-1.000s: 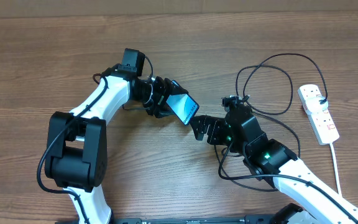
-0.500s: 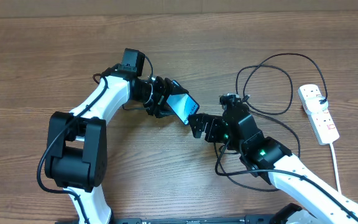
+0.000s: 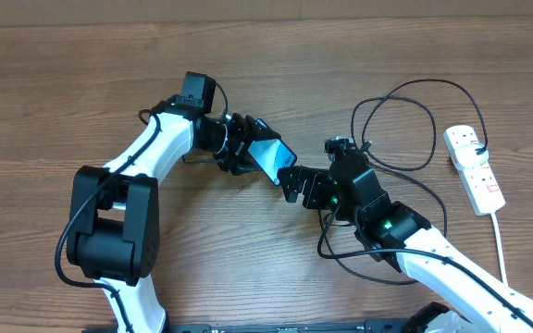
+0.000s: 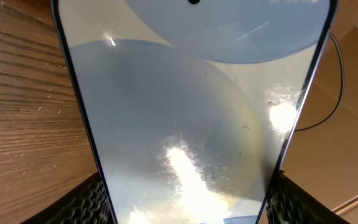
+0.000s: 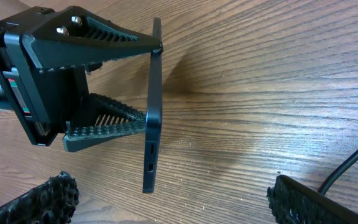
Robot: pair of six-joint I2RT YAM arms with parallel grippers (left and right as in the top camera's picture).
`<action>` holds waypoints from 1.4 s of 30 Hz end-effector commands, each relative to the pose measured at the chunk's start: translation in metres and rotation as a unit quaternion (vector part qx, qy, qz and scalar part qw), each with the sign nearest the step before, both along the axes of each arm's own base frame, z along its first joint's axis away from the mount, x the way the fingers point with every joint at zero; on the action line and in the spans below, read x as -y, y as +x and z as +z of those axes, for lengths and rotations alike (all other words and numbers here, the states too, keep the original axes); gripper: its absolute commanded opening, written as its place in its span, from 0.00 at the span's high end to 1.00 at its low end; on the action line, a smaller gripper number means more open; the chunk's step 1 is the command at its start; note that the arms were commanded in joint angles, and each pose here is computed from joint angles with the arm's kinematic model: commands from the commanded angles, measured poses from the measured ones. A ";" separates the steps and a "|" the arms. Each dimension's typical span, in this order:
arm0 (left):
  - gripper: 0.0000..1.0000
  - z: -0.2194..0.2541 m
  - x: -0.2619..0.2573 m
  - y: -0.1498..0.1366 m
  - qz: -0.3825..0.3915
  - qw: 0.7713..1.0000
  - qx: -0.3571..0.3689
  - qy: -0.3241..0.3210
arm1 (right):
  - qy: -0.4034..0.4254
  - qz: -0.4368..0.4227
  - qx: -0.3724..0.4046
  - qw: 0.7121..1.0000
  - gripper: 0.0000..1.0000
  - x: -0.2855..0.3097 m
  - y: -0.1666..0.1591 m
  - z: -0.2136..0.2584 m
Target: Plug charger to phone and switch on socket
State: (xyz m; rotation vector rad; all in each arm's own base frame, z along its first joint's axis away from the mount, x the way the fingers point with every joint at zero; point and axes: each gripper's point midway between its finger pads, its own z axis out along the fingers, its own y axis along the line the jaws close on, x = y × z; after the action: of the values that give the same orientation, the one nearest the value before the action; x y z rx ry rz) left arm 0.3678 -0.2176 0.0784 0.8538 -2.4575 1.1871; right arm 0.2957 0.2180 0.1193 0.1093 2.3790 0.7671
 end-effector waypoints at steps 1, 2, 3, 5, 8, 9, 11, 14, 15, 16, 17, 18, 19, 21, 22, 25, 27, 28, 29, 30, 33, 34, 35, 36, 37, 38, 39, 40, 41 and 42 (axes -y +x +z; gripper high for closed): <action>0.42 0.012 0.008 0.004 -0.005 1.000 0.004 -0.023 | 0.000 0.001 0.009 1.000 0.00 -0.001 0.002 0.004; 0.43 0.012 0.008 0.004 -0.005 1.000 0.004 -0.023 | 0.000 0.001 0.009 1.000 0.00 -0.001 0.002 0.004; 0.42 0.012 0.008 0.004 -0.005 1.000 0.004 -0.023 | -0.001 0.001 0.009 1.000 0.00 -0.001 0.002 0.004; 0.42 0.012 0.008 0.004 -0.005 1.000 0.004 -0.023 | -0.001 0.000 0.010 1.000 0.00 -0.001 0.002 0.004; 0.42 0.012 0.008 0.004 -0.005 1.000 0.004 -0.023 | -0.002 -0.002 0.010 1.000 0.00 0.000 0.003 0.004; 0.42 0.012 0.008 0.004 -0.005 1.000 0.004 -0.023 | -0.002 -0.003 0.012 1.000 0.00 0.000 0.004 0.005; 0.42 0.012 0.008 0.004 -0.005 1.000 0.004 -0.023 | 0.000 -0.003 0.016 1.000 0.00 -0.001 0.005 0.006; 0.42 0.012 0.008 0.004 -0.005 1.000 0.003 -0.023 | 0.006 -0.004 0.025 1.000 0.00 -0.002 0.008 0.010; 0.42 0.012 0.008 0.004 -0.005 1.000 0.003 -0.024 | 0.005 -0.006 0.028 1.000 0.00 -0.002 0.009 0.011; 0.42 0.013 0.009 0.003 -0.006 1.000 0.003 -0.027 | 0.005 -0.008 0.029 1.000 0.00 -0.001 0.009 0.012; 0.42 0.013 0.009 0.003 -0.007 1.000 0.002 -0.028 | 0.003 -0.012 0.031 0.999 0.00 0.000 0.010 0.012; 0.42 0.015 0.010 0.002 -0.008 0.999 0.001 -0.032 | 0.001 -0.014 0.033 0.999 0.00 0.001 0.011 0.012; 0.42 0.015 0.011 0.002 -0.009 0.999 0.001 -0.035 | -0.001 -0.018 0.035 0.999 0.00 0.002 0.012 0.012; 0.42 0.016 0.011 0.001 -0.010 0.999 0.000 -0.039 | 0.000 -0.021 0.039 0.999 0.00 0.002 0.014 0.014; 0.42 0.016 0.011 0.001 -0.010 0.999 0.000 -0.039 | 0.001 -0.021 0.041 0.999 0.00 0.002 0.015 0.015; 0.42 0.017 0.011 0.001 -0.010 0.999 0.000 -0.039 | 0.009 -0.021 0.051 0.998 0.00 0.000 0.017 0.020; 0.42 0.018 0.012 0.001 -0.012 0.999 -0.002 -0.046 | 0.010 -0.021 0.053 0.998 0.00 -0.001 0.018 0.020; 0.42 0.020 0.014 0.000 -0.013 0.999 -0.004 -0.052 | 0.010 -0.021 0.053 0.998 0.00 -0.001 0.019 0.020; 0.42 0.022 0.015 0.000 -0.015 0.998 -0.004 -0.057 | 0.011 -0.021 0.054 0.998 0.00 -0.002 0.019 0.019; 0.42 0.023 0.016 0.000 -0.016 0.998 -0.002 -0.062 | 0.013 -0.019 0.054 0.998 0.00 -0.003 0.020 0.019; 0.42 0.029 0.019 0.002 -0.019 0.997 0.002 -0.078 | 0.013 -0.018 0.053 0.998 0.00 -0.007 0.024 0.013; 0.42 0.029 0.019 0.002 -0.017 0.997 -0.001 -0.079 | 0.014 -0.016 0.053 0.998 0.00 -0.009 0.026 0.010; 0.42 0.029 0.019 0.002 -0.014 0.997 -0.005 -0.079 | 0.016 -0.013 0.051 0.998 0.00 -0.011 0.027 0.008; 0.42 0.029 0.019 0.002 -0.013 0.997 -0.006 -0.079 | 0.018 -0.010 0.049 0.999 0.00 -0.013 0.028 0.005; 0.42 0.029 0.019 0.002 -0.012 0.997 -0.006 -0.079 | 0.020 -0.006 0.047 0.999 0.00 -0.016 0.028 0.003; 0.42 0.029 0.019 0.003 -0.012 0.997 -0.004 -0.079 | 0.022 -0.001 0.045 0.999 0.00 -0.018 0.029 0.000; 0.42 0.030 0.019 0.003 -0.013 0.997 -0.003 -0.080 | 0.022 -0.001 0.045 0.999 0.00 -0.020 0.031 -0.003; 0.42 0.030 0.020 0.003 -0.013 0.997 -0.003 -0.080 | 0.022 -0.001 0.045 0.999 0.00 -0.021 0.032 -0.006; 0.42 0.030 0.020 0.003 -0.012 0.997 -0.005 -0.080 | 0.022 -0.002 0.045 0.999 0.00 -0.021 0.033 -0.008; 0.42 0.030 0.020 0.003 -0.011 0.997 -0.006 -0.080 | 0.023 -0.002 0.046 0.999 0.02 -0.023 0.035 -0.010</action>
State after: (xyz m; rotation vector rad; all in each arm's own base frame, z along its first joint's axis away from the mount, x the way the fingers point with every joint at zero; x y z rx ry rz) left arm 0.3689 -0.2287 0.0940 0.8121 -2.3700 1.2954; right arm 0.3277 0.2352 0.1130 0.1092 2.2776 0.7965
